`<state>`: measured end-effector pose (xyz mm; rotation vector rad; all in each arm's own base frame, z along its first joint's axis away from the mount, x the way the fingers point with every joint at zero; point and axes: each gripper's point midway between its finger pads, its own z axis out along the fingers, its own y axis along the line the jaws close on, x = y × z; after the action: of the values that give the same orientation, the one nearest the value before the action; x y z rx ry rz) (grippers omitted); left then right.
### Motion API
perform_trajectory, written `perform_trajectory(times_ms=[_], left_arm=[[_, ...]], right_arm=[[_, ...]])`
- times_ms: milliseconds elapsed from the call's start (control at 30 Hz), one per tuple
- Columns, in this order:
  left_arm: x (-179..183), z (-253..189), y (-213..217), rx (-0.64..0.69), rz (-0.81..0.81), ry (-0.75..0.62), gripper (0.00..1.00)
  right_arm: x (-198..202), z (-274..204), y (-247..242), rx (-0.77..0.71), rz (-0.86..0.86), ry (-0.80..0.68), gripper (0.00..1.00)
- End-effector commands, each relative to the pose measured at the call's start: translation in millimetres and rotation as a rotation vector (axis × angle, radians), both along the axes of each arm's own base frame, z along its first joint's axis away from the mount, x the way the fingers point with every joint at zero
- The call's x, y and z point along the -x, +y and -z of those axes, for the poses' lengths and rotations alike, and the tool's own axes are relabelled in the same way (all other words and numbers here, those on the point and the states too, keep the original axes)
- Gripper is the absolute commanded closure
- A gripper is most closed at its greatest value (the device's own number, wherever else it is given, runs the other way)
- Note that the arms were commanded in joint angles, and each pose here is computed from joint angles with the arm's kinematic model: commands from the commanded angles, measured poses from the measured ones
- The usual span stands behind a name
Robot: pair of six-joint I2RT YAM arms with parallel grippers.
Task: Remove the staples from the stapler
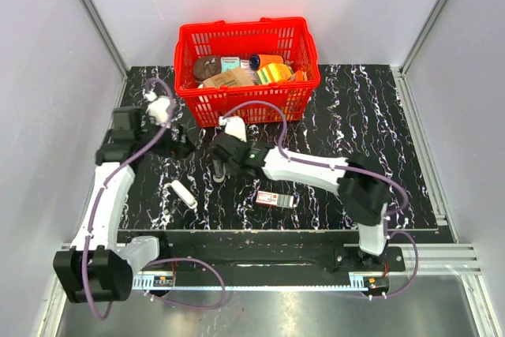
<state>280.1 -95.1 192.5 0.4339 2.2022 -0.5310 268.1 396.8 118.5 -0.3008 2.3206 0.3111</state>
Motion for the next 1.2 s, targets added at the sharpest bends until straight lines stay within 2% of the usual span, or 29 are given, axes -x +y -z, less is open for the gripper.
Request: perform_trajectory(times_ms=[0, 133, 233, 433, 500, 600, 700, 733, 767, 933, 1067, 1100, 1167], left_arm=[[10, -5, 38, 0.128, 0.006, 0.069, 0.01], [16, 20, 65, 0.234, -0.035, 0.245, 0.01], [22, 20, 83, 0.283, -0.078, 0.27, 0.01], [26, 18, 108, 0.122, -0.187, 0.159, 0.01], [24, 15, 122, 0.04, -0.258, 0.104, 0.01], [22, -15, 148, -0.161, -0.374, -0.1, 0.01], [21, -30, 179, -0.234, -0.607, -0.261, 0.01], [22, -20, 178, -0.234, -0.612, -0.274, 0.01], [23, -13, 168, -0.235, -0.535, -0.276, 0.01], [18, 1, 148, -0.115, -0.425, -0.107, 0.01], [14, 5, 148, -0.094, -0.42, -0.046, 0.11], [15, 6, 149, -0.103, -0.424, -0.045, 0.15], [15, 7, 152, -0.137, -0.445, -0.039, 0.21]], right_arm=[[-14, -5, 27, -0.001, 0.038, 0.007, 0.14], [-25, 4, 50, 0.0, 0.027, 0.01, 0.16], [-32, 15, 57, 0.021, 0.045, 0.015, 0.19], [-39, 44, 58, 0.046, 0.072, 0.049, 0.24], [-43, 50, 56, 0.047, 0.084, 0.058, 0.3], [-49, 51, 55, 0.041, 0.089, 0.056, 0.37], [-53, 52, 57, 0.028, 0.087, 0.06, 0.39], [-54, 52, 58, 0.022, 0.087, 0.06, 0.4], [-54, 53, 59, 0.023, 0.083, 0.062, 0.4], [-55, 57, 59, 0.032, 0.078, 0.066, 0.42], [-55, 62, 58, 0.036, 0.072, 0.076, 0.49], [-56, 64, 58, 0.036, 0.072, 0.078, 0.53], [-56, 68, 56, 0.043, 0.073, 0.086, 0.55]])
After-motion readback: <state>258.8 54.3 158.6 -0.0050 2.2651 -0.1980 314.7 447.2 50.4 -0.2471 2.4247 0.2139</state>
